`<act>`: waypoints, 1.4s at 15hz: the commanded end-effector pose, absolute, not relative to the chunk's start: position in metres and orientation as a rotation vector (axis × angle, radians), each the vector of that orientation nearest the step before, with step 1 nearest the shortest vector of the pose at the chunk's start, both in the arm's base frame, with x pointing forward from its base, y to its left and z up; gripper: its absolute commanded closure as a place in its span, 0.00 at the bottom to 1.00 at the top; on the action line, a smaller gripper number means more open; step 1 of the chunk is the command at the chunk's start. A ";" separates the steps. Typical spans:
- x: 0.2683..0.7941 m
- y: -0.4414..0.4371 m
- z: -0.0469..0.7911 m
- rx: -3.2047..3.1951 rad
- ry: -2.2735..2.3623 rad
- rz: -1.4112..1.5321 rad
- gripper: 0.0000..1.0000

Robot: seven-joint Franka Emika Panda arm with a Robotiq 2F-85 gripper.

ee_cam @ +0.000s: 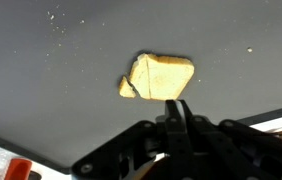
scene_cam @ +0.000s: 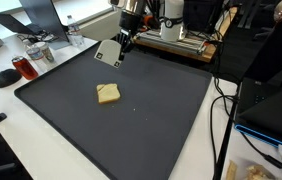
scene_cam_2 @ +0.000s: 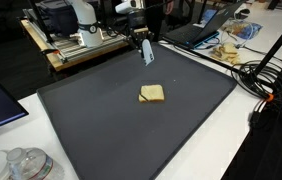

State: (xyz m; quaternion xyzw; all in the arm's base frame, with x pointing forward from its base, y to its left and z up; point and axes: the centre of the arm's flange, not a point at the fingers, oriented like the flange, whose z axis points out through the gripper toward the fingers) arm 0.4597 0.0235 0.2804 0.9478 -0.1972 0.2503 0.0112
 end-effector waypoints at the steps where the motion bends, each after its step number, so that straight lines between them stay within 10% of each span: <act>1: 0.488 0.010 0.332 2.983 -0.493 0.719 0.99; 21: 0.583 -0.009 0.280 2.998 0.166 -0.086 0.99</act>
